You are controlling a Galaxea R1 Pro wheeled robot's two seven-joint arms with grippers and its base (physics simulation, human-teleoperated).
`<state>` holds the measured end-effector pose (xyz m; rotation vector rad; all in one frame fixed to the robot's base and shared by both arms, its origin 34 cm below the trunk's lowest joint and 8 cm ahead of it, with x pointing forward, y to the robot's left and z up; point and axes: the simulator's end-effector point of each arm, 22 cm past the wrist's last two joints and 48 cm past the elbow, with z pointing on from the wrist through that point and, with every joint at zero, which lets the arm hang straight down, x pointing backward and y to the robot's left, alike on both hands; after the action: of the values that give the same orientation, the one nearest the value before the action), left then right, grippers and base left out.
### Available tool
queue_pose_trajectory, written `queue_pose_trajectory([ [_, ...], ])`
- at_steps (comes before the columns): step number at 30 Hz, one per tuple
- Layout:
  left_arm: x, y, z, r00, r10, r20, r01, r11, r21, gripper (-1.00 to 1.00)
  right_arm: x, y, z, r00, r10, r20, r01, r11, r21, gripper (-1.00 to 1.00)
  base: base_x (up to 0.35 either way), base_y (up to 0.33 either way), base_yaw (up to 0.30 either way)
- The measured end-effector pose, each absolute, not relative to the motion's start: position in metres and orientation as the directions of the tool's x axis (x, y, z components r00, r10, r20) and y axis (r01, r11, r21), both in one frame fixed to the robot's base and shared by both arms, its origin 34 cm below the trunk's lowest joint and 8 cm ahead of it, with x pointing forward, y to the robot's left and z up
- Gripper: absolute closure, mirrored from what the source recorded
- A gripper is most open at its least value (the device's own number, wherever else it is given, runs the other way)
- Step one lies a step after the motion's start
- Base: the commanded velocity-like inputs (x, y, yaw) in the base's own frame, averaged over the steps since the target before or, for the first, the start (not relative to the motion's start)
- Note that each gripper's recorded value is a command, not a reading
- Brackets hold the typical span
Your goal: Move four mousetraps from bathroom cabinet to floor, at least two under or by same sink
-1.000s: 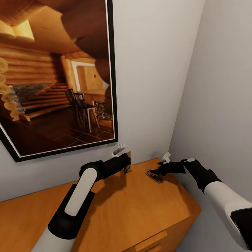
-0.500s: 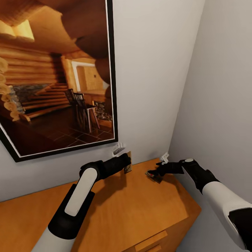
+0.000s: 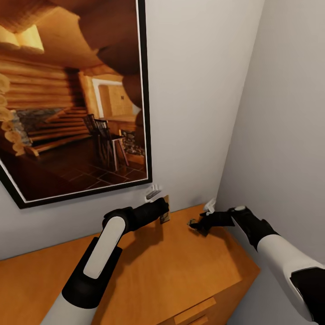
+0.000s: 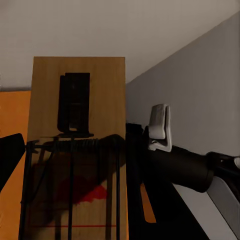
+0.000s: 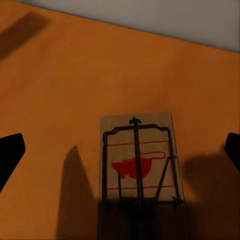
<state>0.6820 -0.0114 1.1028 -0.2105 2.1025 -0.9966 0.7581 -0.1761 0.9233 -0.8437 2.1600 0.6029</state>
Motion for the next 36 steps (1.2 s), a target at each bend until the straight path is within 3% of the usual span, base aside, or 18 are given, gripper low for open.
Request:
queue_pose_trajectory([
  [36,0.683,-0.011,1.099,-0.679,-0.446,-0.583,0.169,0.678,-0.716,1.00,0.756,-0.175,0.901,-0.562,-0.364,-0.743,-0.686,0.707,0.172,-1.00,0.000,0.000,0.000],
])
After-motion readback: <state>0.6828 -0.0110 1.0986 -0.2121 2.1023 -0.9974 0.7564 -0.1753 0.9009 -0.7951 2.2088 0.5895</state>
